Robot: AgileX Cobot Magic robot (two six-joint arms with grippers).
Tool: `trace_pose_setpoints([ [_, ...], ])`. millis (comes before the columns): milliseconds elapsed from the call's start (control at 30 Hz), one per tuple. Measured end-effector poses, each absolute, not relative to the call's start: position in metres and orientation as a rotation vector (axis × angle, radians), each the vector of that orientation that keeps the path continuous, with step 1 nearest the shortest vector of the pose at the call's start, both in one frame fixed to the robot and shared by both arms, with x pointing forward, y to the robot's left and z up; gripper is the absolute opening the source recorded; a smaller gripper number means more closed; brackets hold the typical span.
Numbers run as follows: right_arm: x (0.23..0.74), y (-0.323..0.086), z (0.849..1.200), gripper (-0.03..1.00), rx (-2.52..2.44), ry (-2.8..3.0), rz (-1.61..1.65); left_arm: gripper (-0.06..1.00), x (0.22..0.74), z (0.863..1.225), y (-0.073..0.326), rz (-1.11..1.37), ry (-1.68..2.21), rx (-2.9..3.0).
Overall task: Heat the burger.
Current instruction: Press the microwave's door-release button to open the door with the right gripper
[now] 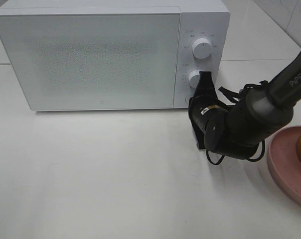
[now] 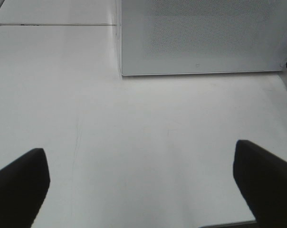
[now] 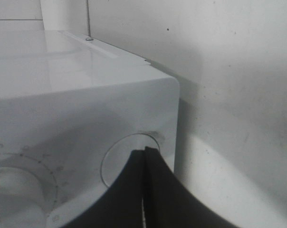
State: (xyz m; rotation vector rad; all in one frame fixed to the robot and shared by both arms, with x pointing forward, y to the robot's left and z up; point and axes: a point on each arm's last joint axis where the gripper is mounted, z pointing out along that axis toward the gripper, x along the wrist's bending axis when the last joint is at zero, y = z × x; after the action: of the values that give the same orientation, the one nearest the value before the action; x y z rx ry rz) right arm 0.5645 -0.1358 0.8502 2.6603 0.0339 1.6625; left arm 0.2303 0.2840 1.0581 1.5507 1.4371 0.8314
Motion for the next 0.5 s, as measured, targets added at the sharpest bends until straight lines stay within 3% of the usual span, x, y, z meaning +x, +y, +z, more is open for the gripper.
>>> trace_pose_setpoints([
  [500,0.5741,-0.1358,0.8486,0.01,2.660,0.030,1.672,0.97,0.2303,1.0581,0.2840,0.831,1.437,1.551],
])
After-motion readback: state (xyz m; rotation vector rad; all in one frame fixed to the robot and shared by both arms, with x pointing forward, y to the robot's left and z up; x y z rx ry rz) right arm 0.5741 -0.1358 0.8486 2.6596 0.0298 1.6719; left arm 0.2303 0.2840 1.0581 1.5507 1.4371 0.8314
